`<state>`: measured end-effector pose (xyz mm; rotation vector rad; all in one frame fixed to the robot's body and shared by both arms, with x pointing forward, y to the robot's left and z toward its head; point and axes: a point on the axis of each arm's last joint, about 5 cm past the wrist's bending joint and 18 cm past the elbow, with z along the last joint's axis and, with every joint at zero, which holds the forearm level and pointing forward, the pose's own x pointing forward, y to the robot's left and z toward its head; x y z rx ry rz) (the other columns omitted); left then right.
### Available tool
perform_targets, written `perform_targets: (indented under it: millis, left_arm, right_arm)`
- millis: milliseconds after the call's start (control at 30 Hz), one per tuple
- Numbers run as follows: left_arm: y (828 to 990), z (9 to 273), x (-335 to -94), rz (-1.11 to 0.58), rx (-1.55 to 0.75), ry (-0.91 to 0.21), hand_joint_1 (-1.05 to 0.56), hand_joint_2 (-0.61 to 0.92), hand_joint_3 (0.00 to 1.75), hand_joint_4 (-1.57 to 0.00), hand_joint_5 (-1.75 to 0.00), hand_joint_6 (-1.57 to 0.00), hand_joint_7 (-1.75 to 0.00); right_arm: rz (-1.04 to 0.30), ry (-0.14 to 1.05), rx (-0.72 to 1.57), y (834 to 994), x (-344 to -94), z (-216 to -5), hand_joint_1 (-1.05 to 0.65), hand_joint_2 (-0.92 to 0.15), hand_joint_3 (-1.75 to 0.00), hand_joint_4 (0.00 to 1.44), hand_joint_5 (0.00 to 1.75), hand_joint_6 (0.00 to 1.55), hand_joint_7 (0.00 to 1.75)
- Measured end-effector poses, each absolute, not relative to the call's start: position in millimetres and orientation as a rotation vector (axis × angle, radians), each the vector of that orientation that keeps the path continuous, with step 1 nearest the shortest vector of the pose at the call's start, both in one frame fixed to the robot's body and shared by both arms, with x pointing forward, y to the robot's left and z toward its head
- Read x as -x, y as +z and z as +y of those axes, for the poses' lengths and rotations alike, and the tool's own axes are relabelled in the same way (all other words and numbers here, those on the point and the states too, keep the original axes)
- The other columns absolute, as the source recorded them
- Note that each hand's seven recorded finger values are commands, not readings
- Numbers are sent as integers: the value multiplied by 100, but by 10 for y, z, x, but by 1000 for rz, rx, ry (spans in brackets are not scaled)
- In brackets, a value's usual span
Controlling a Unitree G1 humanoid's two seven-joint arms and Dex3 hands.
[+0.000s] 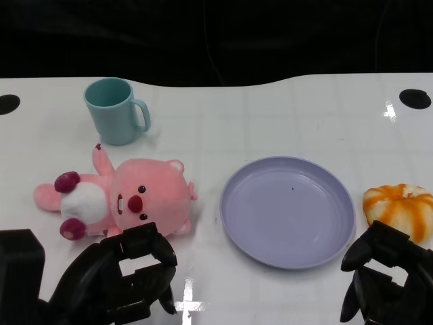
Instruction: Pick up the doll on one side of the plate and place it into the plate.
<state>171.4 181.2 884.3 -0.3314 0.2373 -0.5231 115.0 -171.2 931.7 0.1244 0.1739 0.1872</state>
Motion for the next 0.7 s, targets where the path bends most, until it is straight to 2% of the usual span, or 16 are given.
perform_targets:
  millis: [700]
  left_arm:
    - [8843, 1813, -1714, 239, 325, -522, -41, 71, 82, -71, -174, -70, -140]
  right_arm:
    - [174, 187, -123, 9318, -1150, -1712, -8, -71, -123, 63, 175, 43, 175]
